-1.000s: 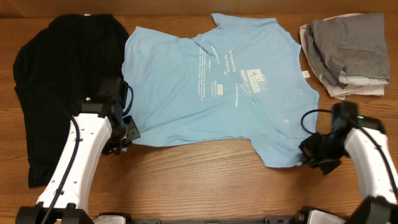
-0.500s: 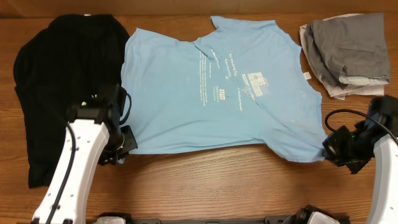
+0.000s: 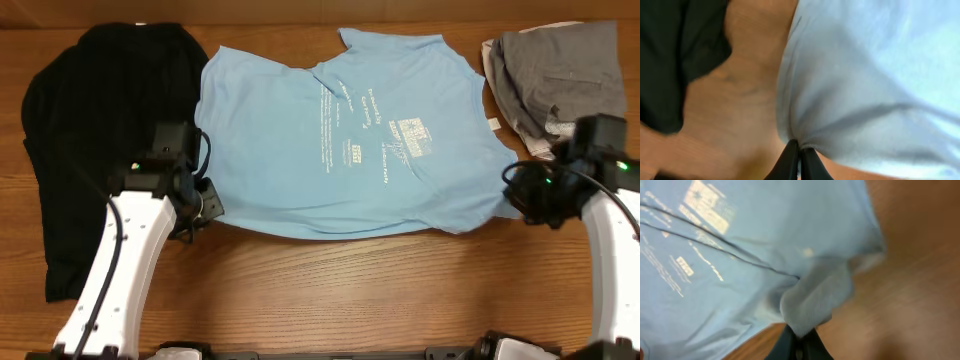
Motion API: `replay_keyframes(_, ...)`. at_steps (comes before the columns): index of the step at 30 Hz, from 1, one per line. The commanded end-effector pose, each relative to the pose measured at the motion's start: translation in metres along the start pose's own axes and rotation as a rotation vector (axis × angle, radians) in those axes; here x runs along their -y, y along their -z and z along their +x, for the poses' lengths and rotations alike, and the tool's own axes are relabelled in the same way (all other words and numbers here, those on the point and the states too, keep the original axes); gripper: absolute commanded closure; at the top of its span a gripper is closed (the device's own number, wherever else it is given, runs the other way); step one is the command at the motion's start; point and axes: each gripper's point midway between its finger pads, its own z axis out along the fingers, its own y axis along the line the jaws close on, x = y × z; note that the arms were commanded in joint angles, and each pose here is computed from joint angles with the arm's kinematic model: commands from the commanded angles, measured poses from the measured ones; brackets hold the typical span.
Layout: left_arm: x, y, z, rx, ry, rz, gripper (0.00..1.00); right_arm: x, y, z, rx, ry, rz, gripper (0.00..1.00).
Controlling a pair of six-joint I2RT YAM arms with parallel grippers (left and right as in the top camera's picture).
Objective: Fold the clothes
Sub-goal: 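Fold the bottom hem upward toward the collar with both grippers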
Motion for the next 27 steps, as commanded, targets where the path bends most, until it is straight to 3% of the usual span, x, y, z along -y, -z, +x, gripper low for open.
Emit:
replay_keyframes(1, 0.001, -0.008, -0.023, 0.063, 0.001, -0.022, 0.96, -0.027, -0.009, -0.016, 0.037, 0.079, -0.046, 0.96)
replay_keyframes(11, 0.021, -0.027, -0.078, 0.233, 0.067, 0.010, 0.96, -0.058, -0.032, -0.078, 0.219, 0.120, -0.137, 0.96)
replay_keyframes(27, 0.039, -0.087, -0.115, 0.268, 0.101, 0.009, 0.96, -0.074, -0.068, -0.106, 0.263, 0.162, -0.169, 0.96)
